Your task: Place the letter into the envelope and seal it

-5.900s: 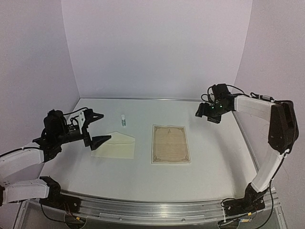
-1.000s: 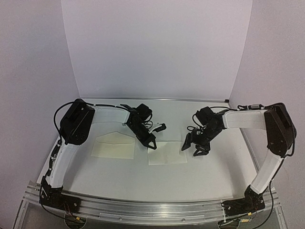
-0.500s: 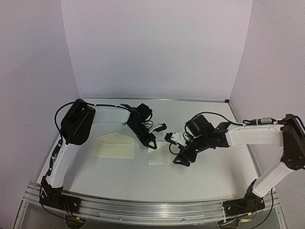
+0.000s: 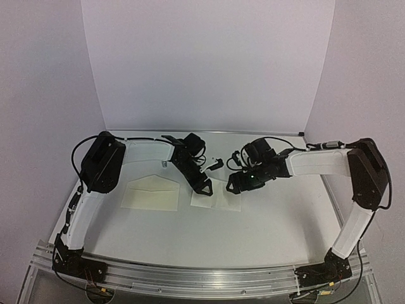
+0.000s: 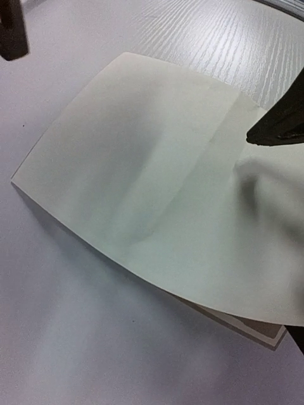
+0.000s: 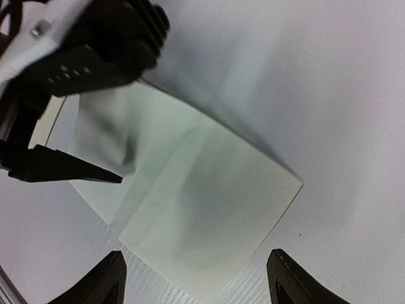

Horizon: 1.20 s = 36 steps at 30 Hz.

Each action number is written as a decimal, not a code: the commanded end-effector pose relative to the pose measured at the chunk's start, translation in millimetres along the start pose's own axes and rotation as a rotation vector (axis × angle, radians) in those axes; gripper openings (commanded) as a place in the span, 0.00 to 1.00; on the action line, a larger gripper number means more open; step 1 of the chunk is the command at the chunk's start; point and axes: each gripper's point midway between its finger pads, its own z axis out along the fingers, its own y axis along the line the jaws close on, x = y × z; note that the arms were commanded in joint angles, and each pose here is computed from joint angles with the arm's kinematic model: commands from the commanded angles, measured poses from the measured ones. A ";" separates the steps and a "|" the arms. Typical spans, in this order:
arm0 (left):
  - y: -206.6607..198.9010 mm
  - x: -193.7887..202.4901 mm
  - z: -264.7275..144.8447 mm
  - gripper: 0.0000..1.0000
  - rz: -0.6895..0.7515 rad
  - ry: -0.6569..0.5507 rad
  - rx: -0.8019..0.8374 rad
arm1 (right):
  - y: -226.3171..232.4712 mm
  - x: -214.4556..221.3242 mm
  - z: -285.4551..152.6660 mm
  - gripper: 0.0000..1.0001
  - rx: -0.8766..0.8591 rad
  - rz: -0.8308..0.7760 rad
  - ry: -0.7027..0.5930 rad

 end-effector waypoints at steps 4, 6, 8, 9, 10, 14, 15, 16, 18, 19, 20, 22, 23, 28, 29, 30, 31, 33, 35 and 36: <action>-8.4 -31.6 -58.9 0.91 0.121 -0.087 -0.071 | -10.9 28.0 30.6 0.73 -0.020 0.377 0.134; -7.1 -37.0 -72.3 0.93 0.171 -0.112 -0.118 | -20.0 27.3 32.7 0.71 -0.012 0.453 0.139; -2.4 -44.5 -83.3 0.94 0.250 -0.146 -0.184 | -26.6 30.0 34.9 0.67 -0.003 0.516 0.151; 0.6 -48.8 -88.4 0.95 0.284 -0.160 -0.220 | -28.4 31.3 35.9 0.66 0.001 0.532 0.156; 3.1 -52.9 -93.0 0.95 0.318 -0.169 -0.252 | -29.3 32.1 37.1 0.66 0.005 0.540 0.161; -16.1 -60.9 -95.0 0.93 0.501 -0.163 -0.271 | -28.8 34.5 42.2 0.63 0.005 0.572 0.193; -31.6 -56.8 -87.0 0.92 0.558 -0.143 -0.244 | -28.2 35.2 43.6 0.63 0.002 0.582 0.202; -46.8 -49.7 -76.5 0.92 0.615 -0.117 -0.216 | -27.1 35.2 44.5 0.63 -0.002 0.593 0.208; -67.3 -30.5 -49.5 0.92 0.684 -0.045 -0.185 | -24.8 34.0 45.2 0.62 -0.013 0.618 0.215; -71.7 -21.4 -38.0 0.93 0.694 -0.016 -0.179 | -23.3 32.9 45.6 0.62 -0.020 0.630 0.217; -75.1 -14.0 -27.1 0.93 0.697 0.006 -0.176 | -21.9 31.8 45.6 0.62 -0.028 0.642 0.219; -76.9 -8.8 -14.6 0.94 0.703 0.015 -0.187 | -20.4 30.4 46.3 0.62 -0.039 0.675 0.226; -75.2 -9.7 -11.4 0.95 0.709 0.009 -0.209 | -20.3 30.5 46.8 0.61 -0.042 0.697 0.230; -74.1 -11.1 4.0 0.99 0.778 0.002 -0.262 | -17.8 27.3 51.6 0.59 -0.057 0.757 0.246; -74.4 -9.6 8.6 0.99 0.793 0.012 -0.274 | -17.7 26.3 53.0 0.59 -0.057 0.759 0.247; -74.9 -8.1 13.1 0.99 0.808 0.019 -0.286 | -17.9 25.5 53.9 0.58 -0.056 0.759 0.248; -75.2 -6.6 17.6 0.98 0.820 0.026 -0.301 | -17.7 23.7 53.6 0.58 -0.055 0.755 0.245; -69.0 -1.3 23.0 0.94 0.834 0.049 -0.352 | -18.6 17.0 49.3 0.58 -0.049 0.729 0.228; -63.2 0.4 24.6 0.87 0.845 0.055 -0.390 | -21.3 2.7 40.0 0.59 -0.048 0.674 0.196; -61.6 0.4 24.5 0.85 0.851 0.053 -0.402 | -23.5 -6.9 34.8 0.60 -0.053 0.644 0.183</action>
